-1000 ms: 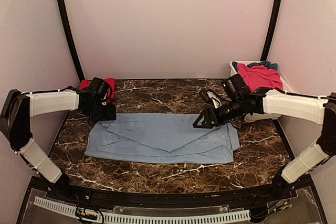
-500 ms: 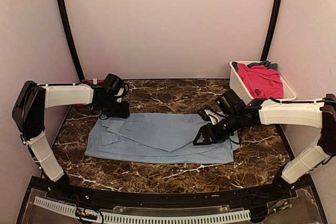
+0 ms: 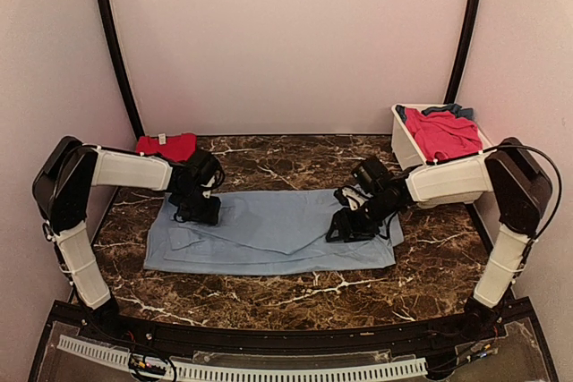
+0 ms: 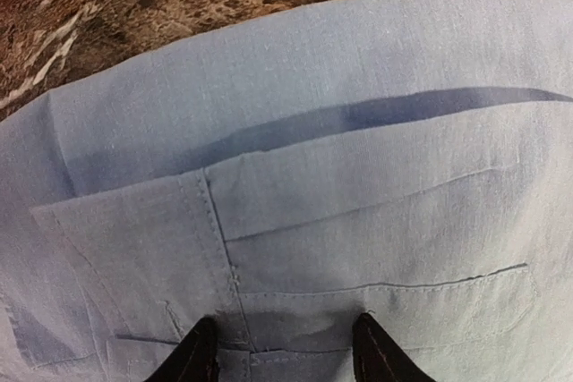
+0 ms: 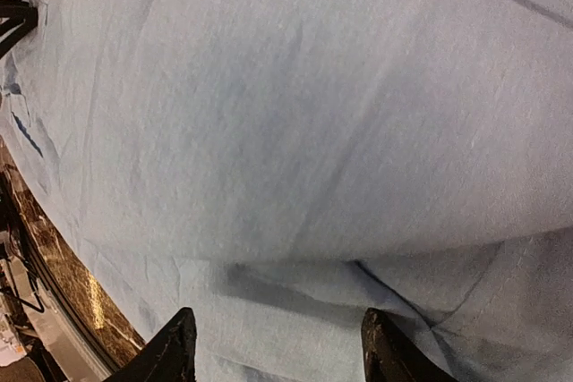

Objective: Fold and stack the mixed laundry pile
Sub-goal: Rotate the rectangle-folded shirt at the center of the board.

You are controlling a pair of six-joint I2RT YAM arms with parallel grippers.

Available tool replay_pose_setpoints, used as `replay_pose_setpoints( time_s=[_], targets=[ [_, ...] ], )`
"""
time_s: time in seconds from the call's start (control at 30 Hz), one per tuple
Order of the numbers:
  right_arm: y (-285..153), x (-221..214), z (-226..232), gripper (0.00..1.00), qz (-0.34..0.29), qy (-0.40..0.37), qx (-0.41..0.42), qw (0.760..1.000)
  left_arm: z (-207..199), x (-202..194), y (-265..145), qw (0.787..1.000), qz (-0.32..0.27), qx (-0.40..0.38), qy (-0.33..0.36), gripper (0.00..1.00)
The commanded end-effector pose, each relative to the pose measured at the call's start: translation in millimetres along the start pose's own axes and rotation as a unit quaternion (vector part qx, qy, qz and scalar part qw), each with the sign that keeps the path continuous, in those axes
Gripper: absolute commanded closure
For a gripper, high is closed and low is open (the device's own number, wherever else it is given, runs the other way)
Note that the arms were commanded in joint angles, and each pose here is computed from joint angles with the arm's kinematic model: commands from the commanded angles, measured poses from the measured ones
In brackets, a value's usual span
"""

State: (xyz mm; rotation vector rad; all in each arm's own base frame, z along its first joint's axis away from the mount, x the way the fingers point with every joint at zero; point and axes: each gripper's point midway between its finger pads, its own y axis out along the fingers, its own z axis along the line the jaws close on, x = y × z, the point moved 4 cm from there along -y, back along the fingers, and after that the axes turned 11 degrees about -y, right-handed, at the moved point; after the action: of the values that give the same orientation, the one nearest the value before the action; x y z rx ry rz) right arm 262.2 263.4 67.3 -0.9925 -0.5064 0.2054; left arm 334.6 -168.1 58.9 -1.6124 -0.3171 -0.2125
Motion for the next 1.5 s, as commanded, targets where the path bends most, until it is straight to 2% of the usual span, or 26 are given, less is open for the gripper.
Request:
replay_pose_setpoints(
  time_s=[0.0, 0.17, 0.3, 0.4, 0.5, 0.6, 0.77, 1.03, 1.23, 1.47],
  targets=[
    [10.5, 29.4, -26.1, 0.4, -0.014, -0.009, -0.028, 0.999, 20.7, -31.6, 4.0, 0.998, 0.044, 0.033, -0.021, 0.5],
    [13.8, 81.9, -61.1, 0.41, -0.038, -0.013, -0.053, 0.998, 23.3, -53.5, -8.6, 0.998, 0.054, 0.019, -0.037, 0.51],
    [12.3, 137.0, -71.9, 0.41, -0.064, -0.038, -0.061, 0.995, -16.7, -83.1, -18.3, 0.996, 0.078, -0.03, 0.014, 0.52],
    [11.4, 170.2, -68.4, 0.42, -0.071, -0.059, -0.056, 0.994, -65.4, -106.9, -35.7, 0.988, 0.101, -0.094, 0.063, 0.51],
    [-9.7, 196.1, -53.5, 0.42, -0.093, -0.085, -0.052, 0.991, -76.5, -104.6, -54.7, 0.987, 0.092, -0.113, 0.064, 0.5],
    [-44.9, 208.6, -33.8, 0.41, -0.131, -0.108, -0.048, 0.984, -68.5, -78.9, -75.8, 0.994, 0.04, -0.087, 0.06, 0.49],
    [-82.0, 194.9, -8.2, 0.4, -0.153, -0.124, -0.033, 0.98, -80.9, -52.5, -98.2, 0.99, -0.003, -0.112, 0.085, 0.49],
    [-53.1, 134.6, -6.6, 0.41, -0.111, -0.096, -0.026, 0.989, -93.4, -46.6, -65.8, 0.985, 0.007, -0.088, 0.148, 0.49],
    [-19.2, 114.3, -21.3, 0.43, -0.084, -0.069, -0.024, 0.994, -85.3, -67.4, -35.3, 0.983, 0.043, -0.069, 0.162, 0.51],
    [11.0, 109.8, -29.4, 0.44, -0.057, -0.066, -0.025, 0.996, -82.9, -120.3, -21.5, 0.975, 0.103, -0.075, 0.182, 0.54]
  ],
)
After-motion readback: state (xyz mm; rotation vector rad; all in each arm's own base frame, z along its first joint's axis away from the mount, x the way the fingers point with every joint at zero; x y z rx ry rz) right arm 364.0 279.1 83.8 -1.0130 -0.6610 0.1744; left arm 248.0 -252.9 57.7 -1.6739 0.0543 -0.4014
